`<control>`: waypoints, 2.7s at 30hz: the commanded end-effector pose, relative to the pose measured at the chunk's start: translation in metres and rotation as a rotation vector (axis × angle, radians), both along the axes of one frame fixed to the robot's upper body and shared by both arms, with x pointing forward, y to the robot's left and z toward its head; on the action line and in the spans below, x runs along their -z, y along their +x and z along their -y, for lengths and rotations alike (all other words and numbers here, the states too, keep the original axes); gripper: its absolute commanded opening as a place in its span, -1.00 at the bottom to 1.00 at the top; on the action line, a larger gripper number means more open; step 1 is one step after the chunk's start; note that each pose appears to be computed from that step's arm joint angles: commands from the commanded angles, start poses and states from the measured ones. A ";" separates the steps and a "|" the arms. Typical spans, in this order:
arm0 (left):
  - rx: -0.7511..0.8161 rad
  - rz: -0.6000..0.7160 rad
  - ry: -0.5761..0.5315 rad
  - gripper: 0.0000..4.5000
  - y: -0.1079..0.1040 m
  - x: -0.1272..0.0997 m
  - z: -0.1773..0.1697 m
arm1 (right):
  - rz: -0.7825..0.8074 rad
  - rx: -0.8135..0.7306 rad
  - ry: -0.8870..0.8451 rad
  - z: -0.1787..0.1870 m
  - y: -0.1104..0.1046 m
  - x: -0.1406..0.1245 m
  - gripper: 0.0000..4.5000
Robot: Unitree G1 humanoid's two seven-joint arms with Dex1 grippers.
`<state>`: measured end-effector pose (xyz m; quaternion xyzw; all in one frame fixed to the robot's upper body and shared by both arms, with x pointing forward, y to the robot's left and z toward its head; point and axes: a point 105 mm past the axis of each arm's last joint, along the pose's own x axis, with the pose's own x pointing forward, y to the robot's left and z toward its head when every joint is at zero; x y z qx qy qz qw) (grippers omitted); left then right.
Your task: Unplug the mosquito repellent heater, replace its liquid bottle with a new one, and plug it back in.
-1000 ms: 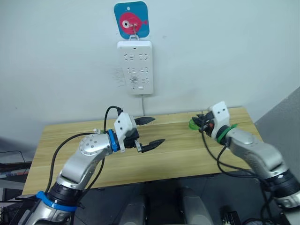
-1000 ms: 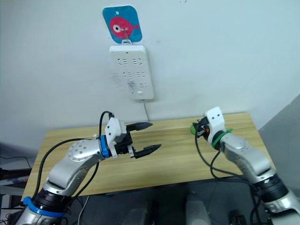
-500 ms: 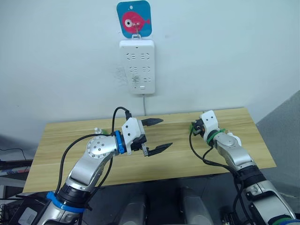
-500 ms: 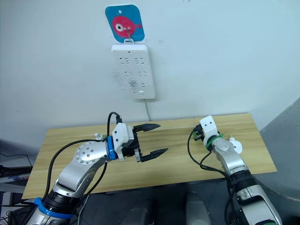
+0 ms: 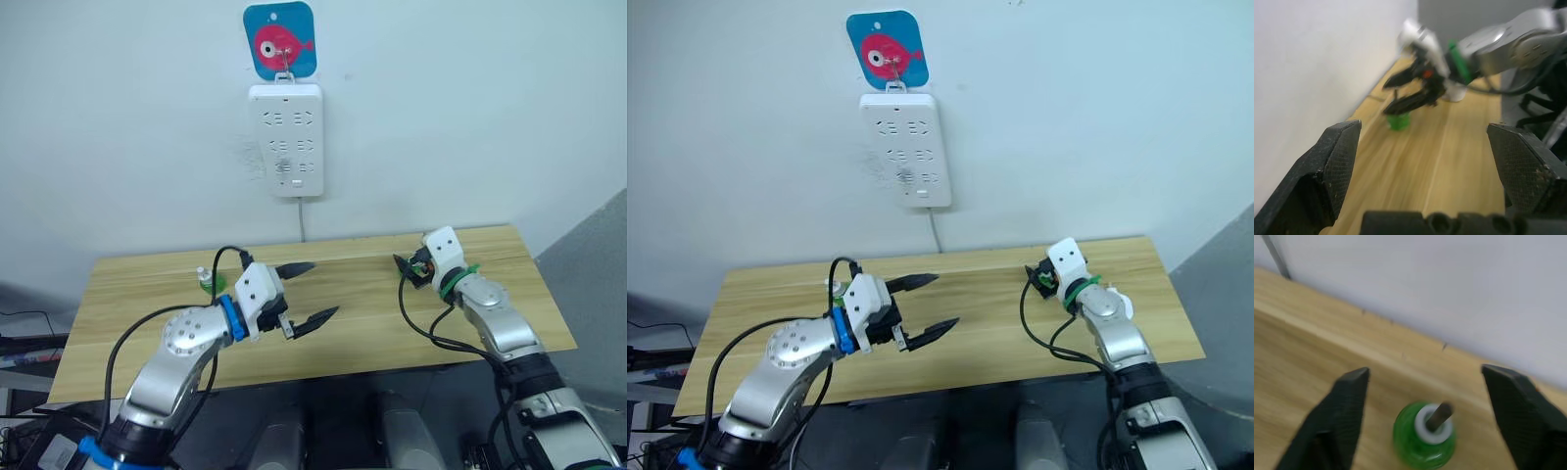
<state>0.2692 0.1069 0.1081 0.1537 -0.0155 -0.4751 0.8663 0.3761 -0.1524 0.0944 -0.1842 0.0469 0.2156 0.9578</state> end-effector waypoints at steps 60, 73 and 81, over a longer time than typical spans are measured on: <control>-0.427 0.081 -0.054 -0.01 0.095 0.012 -0.055 | -0.040 -0.781 0.013 -0.116 -0.067 -0.091 1.00; 0.336 -0.100 0.191 -0.01 0.036 -0.009 0.012 | -0.009 -0.805 0.072 -0.115 -0.092 -0.084 1.00; 0.400 -0.075 0.178 -0.01 0.041 -0.019 0.026 | -0.053 -0.797 0.105 -0.121 -0.091 -0.078 1.00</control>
